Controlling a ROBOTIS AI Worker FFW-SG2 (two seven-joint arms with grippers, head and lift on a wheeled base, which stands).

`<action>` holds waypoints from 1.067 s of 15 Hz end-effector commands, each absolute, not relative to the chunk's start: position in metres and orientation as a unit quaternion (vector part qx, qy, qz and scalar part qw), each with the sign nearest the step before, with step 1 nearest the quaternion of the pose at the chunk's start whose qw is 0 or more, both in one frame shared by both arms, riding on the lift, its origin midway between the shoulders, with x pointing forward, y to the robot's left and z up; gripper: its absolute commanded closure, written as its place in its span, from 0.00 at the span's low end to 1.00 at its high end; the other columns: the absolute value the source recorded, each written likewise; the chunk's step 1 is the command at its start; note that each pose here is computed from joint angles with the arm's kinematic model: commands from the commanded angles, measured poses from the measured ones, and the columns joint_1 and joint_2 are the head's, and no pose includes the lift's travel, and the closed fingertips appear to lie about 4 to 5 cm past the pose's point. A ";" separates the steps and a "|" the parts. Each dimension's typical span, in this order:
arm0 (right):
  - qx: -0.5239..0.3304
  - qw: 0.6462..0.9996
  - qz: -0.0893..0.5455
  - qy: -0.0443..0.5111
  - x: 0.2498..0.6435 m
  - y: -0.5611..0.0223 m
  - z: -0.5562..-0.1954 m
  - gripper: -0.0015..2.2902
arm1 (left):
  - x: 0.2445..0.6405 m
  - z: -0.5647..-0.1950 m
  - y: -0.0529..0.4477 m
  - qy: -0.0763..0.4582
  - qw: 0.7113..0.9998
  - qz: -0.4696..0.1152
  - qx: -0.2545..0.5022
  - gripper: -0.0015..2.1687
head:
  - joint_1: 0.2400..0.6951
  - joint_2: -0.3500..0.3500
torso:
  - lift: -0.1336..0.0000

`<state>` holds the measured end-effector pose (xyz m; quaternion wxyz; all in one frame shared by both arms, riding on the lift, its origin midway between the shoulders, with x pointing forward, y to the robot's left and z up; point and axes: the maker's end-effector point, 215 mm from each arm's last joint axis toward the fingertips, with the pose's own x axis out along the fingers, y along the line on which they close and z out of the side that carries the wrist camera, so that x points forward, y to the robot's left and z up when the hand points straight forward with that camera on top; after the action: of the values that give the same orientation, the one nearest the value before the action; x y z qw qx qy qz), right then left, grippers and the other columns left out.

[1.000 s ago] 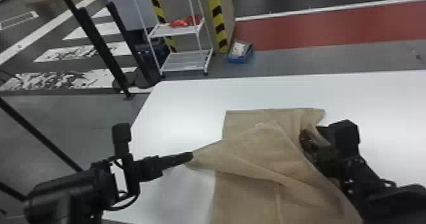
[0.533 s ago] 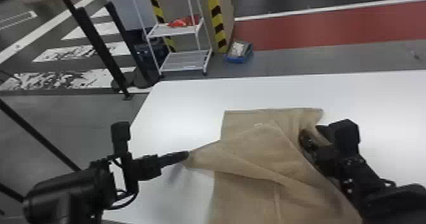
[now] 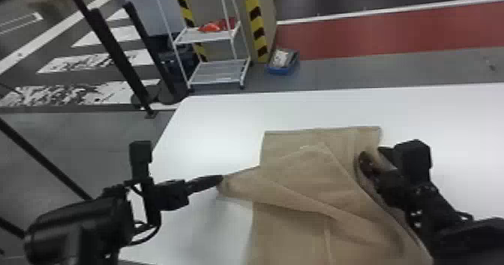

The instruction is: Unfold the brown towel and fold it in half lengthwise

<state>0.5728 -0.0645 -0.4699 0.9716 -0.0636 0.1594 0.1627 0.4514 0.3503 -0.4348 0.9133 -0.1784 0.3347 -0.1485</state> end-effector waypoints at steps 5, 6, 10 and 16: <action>-0.040 0.980 0.093 0.171 0.560 -0.142 -0.459 0.30 | 0.472 -0.375 0.362 0.280 0.934 -0.159 -0.152 0.99 | 1.00 0.86 | 0.08; -0.038 0.981 0.082 0.174 0.557 -0.155 -0.460 0.30 | 0.473 -0.375 0.361 0.280 0.934 -0.160 -0.153 0.99 | 1.00 0.85 | 0.08; -0.039 0.984 0.087 0.152 0.564 -0.150 -0.443 0.24 | 0.470 -0.374 0.354 0.278 0.930 -0.173 -0.166 0.99 | 1.00 0.80 | 0.08; -0.060 0.975 0.147 0.154 0.588 -0.076 -0.441 0.20 | 0.466 -0.378 0.347 0.279 0.927 -0.182 -0.173 0.99 | 1.00 0.85 | 0.08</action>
<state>0.5812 -0.0933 -0.4300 0.9800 -0.0462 0.1407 0.1331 0.4665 0.3482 -0.3772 0.9275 -0.1715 0.2792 -0.1800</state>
